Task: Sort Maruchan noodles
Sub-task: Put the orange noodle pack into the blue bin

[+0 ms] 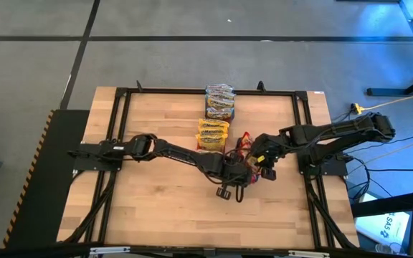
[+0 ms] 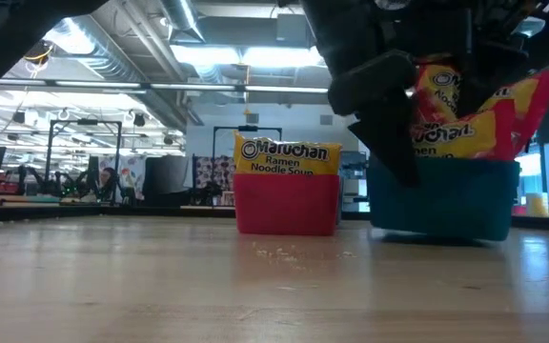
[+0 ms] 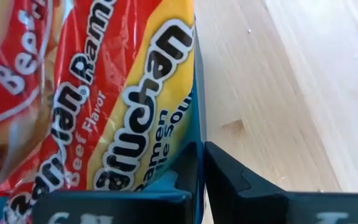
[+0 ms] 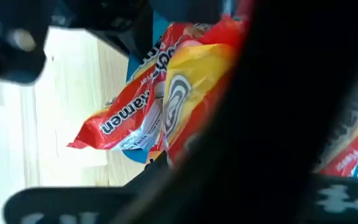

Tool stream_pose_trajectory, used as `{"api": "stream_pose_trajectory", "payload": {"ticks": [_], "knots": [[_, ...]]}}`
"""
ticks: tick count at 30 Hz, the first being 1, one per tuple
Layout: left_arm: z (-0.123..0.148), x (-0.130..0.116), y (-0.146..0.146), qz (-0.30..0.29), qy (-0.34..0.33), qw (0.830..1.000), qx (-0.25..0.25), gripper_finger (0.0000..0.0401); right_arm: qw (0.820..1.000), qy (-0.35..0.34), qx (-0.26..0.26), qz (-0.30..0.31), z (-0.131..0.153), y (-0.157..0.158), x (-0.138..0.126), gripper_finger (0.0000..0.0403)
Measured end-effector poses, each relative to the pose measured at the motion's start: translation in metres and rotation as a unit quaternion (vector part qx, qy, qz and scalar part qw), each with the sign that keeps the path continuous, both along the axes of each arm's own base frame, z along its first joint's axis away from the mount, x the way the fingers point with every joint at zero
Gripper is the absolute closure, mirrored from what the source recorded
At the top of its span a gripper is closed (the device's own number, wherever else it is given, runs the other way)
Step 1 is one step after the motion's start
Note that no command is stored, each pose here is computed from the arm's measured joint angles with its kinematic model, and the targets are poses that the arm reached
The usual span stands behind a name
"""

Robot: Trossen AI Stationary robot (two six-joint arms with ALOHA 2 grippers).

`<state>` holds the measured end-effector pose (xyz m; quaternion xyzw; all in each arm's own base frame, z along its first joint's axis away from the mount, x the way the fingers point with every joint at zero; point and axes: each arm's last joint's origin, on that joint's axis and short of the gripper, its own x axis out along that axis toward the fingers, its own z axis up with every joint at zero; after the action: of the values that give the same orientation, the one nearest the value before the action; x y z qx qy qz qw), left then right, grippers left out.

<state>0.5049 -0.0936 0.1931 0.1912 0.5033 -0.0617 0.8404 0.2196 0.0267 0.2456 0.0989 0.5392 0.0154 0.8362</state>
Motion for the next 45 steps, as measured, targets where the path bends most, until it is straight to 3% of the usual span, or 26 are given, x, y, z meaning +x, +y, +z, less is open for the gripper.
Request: {"api": "stream_pose_trajectory", "payload": {"ticks": [5, 8, 12, 16, 27, 35, 45], "knots": [[0.017, -0.012, -0.004, -0.004, 0.017, 1.0, 0.004, 0.0384, 1.0, -0.011, -0.004, 0.008, 0.001, 0.0, 0.002, 0.0341], [0.024, -0.016, -0.007, -0.018, 0.026, 0.999, -0.025, 0.0384, 1.0, -0.013, -0.001, 0.006, 0.002, 0.0, 0.002, 0.034], [0.018, -0.014, -0.009, -0.034, 0.021, 0.998, -0.058, 0.0385, 1.0, -0.01, 0.0, 0.007, 0.001, 0.001, 0.001, 0.034], [-0.002, -0.021, -0.005, -0.008, 0.029, 0.999, -0.043, 0.0385, 1.0, -0.009, -0.002, 0.009, 0.0, 0.0, 0.001, 0.034], [0.012, -0.056, 0.002, 0.029, -0.145, 0.983, -0.104, 0.0385, 0.999, -0.032, 0.009, 0.005, 0.002, 0.001, 0.006, 0.034], [-0.017, -0.061, 0.004, 0.04, -0.153, 0.981, -0.111, 0.0385, 0.999, -0.01, 0.033, 0.007, -0.02, 0.005, 0.029, 0.034], [-0.02, -0.059, 0.004, 0.035, -0.172, 0.978, -0.115, 0.0385, 1.0, 0.01, 0.021, -0.004, -0.04, -0.01, 0.045, 0.034]]}}
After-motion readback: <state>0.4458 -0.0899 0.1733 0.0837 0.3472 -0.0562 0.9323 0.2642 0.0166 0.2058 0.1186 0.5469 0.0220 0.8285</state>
